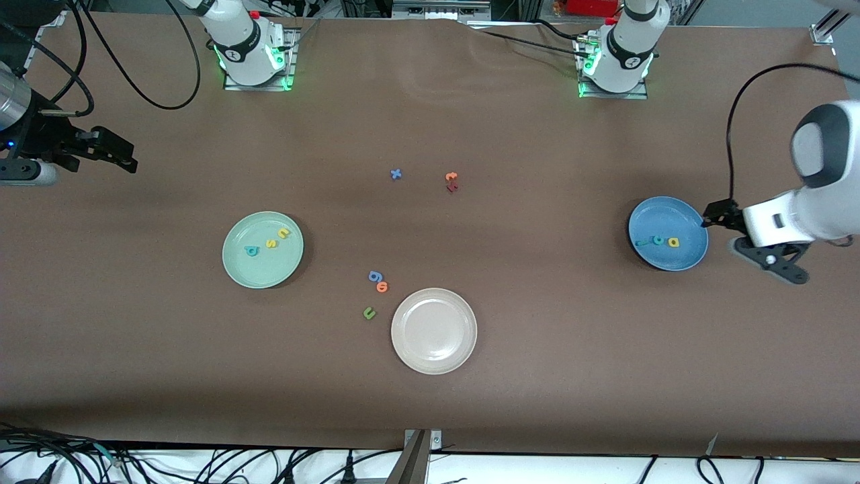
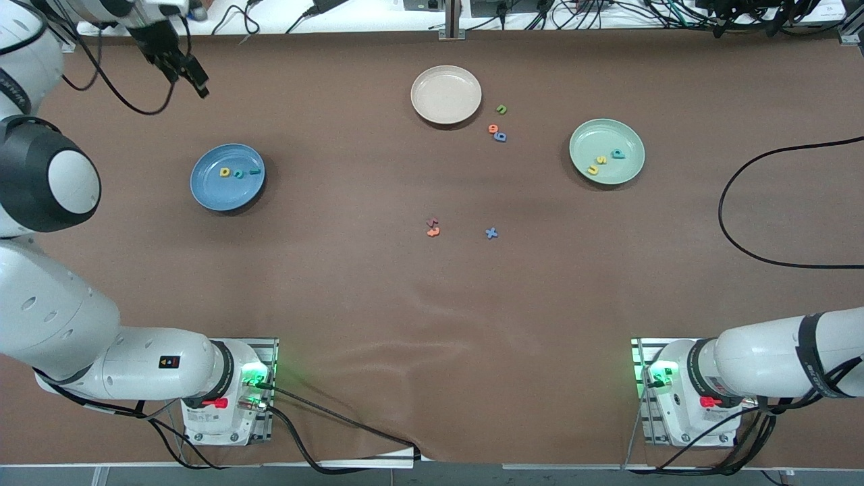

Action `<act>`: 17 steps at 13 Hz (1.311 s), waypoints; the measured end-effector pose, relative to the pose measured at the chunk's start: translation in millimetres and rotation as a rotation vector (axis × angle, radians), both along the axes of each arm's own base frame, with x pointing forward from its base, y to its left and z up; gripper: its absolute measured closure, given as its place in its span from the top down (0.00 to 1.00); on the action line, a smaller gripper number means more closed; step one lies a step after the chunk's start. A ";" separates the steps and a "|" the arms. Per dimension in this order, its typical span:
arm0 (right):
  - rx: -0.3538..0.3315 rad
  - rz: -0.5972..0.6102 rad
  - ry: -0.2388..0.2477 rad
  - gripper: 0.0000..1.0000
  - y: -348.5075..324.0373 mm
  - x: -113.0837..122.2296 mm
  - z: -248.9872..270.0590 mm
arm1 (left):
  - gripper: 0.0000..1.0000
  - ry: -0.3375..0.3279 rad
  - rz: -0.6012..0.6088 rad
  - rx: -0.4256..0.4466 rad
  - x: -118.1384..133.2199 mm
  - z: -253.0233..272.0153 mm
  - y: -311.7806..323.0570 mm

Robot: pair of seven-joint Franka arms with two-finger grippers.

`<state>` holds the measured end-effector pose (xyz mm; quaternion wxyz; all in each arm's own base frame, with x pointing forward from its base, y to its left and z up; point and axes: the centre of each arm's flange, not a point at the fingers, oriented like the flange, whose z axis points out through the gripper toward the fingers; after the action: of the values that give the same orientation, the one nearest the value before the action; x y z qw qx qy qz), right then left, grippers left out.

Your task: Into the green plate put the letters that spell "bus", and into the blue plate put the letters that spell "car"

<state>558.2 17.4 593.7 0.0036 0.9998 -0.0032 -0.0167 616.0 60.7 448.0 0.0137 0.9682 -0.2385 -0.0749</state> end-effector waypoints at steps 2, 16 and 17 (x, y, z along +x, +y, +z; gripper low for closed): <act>0.000 0.000 0.000 1.00 0.2 0.0 0.0 | 1.00 -0.064 0.044 0.008 -0.2 55.7 1.6; 0.001 0.003 0.000 1.00 0.8 0.0 0.0 | 1.00 -0.155 0.375 -0.023 -17.8 147.7 -6.1; 0.001 0.003 -0.001 1.00 0.8 0.1 0.0 | 1.00 -0.131 0.395 -0.032 -18.1 138.6 -9.4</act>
<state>558.3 18.2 593.8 0.0033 0.9999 -0.0019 -0.0164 597.9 51.2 586.5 0.0280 0.9986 -0.0458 -0.0039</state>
